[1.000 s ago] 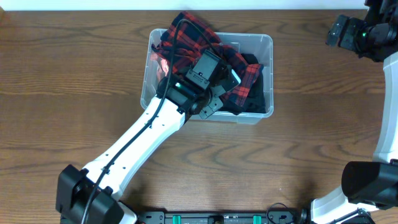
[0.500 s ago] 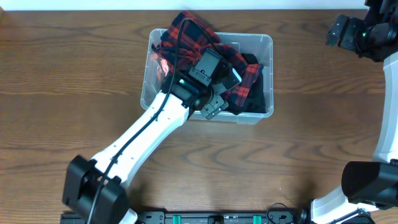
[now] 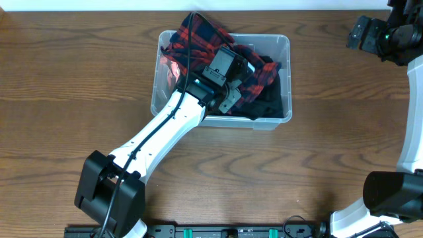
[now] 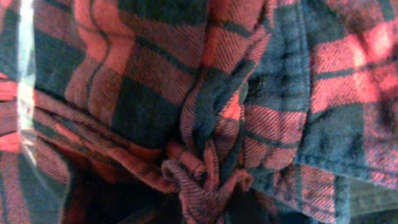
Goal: Pack container
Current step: 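Press the plaid shirt down into the bin with the left gripper, then smooth and tuck the plaid shirt edges inside the bin with the left gripper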
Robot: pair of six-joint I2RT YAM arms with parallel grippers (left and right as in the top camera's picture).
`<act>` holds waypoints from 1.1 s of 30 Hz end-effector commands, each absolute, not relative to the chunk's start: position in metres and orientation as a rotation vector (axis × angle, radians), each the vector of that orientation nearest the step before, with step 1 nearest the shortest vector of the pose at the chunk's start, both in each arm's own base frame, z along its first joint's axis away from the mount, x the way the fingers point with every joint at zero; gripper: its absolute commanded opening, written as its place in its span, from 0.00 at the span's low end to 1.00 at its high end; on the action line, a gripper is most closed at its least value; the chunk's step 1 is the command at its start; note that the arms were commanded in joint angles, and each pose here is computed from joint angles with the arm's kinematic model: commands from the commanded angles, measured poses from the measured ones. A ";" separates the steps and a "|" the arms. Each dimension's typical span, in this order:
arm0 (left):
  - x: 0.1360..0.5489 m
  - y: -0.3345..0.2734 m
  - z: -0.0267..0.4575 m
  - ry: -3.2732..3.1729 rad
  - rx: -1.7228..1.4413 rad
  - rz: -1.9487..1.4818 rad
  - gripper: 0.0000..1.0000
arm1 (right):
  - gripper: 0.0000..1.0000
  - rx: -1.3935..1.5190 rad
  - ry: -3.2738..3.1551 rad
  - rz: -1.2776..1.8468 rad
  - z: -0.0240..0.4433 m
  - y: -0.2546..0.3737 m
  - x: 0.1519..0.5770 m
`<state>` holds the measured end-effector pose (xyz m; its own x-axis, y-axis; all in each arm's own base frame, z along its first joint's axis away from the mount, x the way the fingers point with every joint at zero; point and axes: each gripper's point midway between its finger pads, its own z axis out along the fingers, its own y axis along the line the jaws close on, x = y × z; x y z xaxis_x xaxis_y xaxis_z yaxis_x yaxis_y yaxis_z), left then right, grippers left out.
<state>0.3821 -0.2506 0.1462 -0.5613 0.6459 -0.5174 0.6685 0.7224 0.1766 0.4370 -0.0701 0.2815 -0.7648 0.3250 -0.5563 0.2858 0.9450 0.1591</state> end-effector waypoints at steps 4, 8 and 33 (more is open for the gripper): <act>0.395 -0.254 0.183 2.363 0.620 -0.186 0.06 | 0.99 0.442 2.492 0.088 0.280 -0.069 0.437; 0.398 -0.257 0.206 2.334 0.447 -0.278 0.06 | 0.99 0.442 2.492 0.088 0.280 -0.069 0.437; 0.373 -0.286 0.260 2.276 0.167 -0.415 0.06 | 0.99 0.442 2.492 0.088 0.280 -0.069 0.437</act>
<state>0.3704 -0.2879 0.2195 -0.7275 0.0491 -0.6844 0.2803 0.9317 -0.2311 0.4369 -0.0701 0.2814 -0.7650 0.3251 -0.5560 0.2859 0.9450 0.1591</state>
